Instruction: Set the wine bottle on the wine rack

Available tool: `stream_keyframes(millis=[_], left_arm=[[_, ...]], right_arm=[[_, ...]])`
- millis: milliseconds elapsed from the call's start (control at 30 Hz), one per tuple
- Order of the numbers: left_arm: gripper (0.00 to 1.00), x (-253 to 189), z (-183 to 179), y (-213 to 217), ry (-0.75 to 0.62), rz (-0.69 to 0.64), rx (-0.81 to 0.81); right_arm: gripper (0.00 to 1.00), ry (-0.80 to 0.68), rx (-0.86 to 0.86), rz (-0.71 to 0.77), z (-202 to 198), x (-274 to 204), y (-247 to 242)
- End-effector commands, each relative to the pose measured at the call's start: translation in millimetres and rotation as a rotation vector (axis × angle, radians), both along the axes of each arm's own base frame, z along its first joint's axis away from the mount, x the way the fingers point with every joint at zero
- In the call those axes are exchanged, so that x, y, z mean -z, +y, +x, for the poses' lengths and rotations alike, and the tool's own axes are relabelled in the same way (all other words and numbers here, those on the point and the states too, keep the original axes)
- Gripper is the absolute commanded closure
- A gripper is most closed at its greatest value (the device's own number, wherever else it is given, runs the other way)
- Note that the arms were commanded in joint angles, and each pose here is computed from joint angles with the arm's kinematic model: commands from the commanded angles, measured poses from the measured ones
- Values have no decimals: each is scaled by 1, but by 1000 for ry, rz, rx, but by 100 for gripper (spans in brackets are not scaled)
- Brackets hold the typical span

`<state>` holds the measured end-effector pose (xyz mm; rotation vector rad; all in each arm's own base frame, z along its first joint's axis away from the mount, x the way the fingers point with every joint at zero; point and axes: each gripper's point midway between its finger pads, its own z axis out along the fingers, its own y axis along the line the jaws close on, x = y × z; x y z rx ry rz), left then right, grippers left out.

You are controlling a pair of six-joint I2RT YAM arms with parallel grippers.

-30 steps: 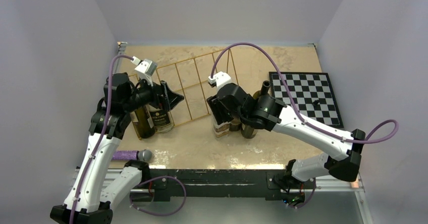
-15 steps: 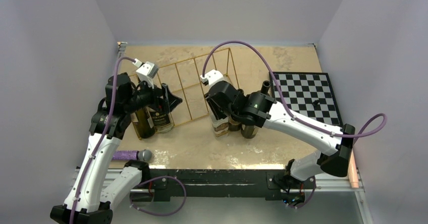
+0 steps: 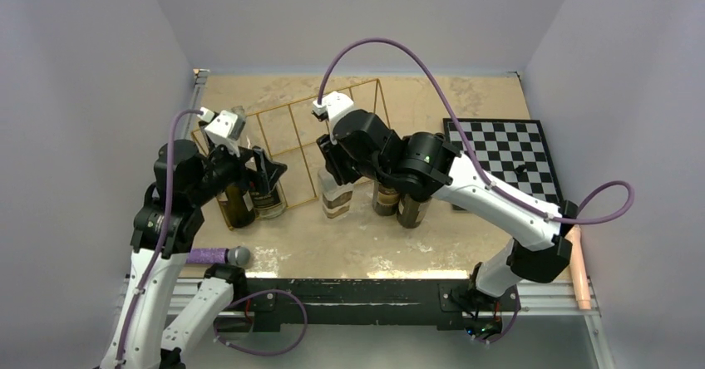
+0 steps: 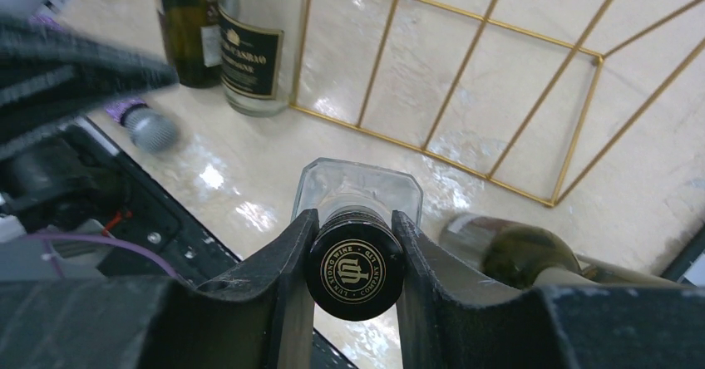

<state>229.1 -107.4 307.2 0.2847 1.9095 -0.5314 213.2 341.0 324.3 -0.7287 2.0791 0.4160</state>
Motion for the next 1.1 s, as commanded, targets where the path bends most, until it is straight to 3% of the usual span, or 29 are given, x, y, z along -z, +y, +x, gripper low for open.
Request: stream_keyframes(millis=[0,67,167,500,900,1067], left_arm=[[5,-29,-37,-41,-114,-63,332],[5,-38,-62,-64,-145,-144,527],[5,-37,-76,-79,-182,-219,636],[4,-2,-56,-106,-94,-205,644],[4,8,-39,-115,-25,-216,623],[10,10,-48,-122,-11,-236,687]], right_arm=[[100,-34,31,195,4,-61,17],[100,-22,40,213,3,-71,19],[100,-14,45,236,3,-85,20],[100,14,-46,300,-13,-109,28],[100,29,-137,338,-27,-115,35],[100,38,-146,344,-29,-113,37]])
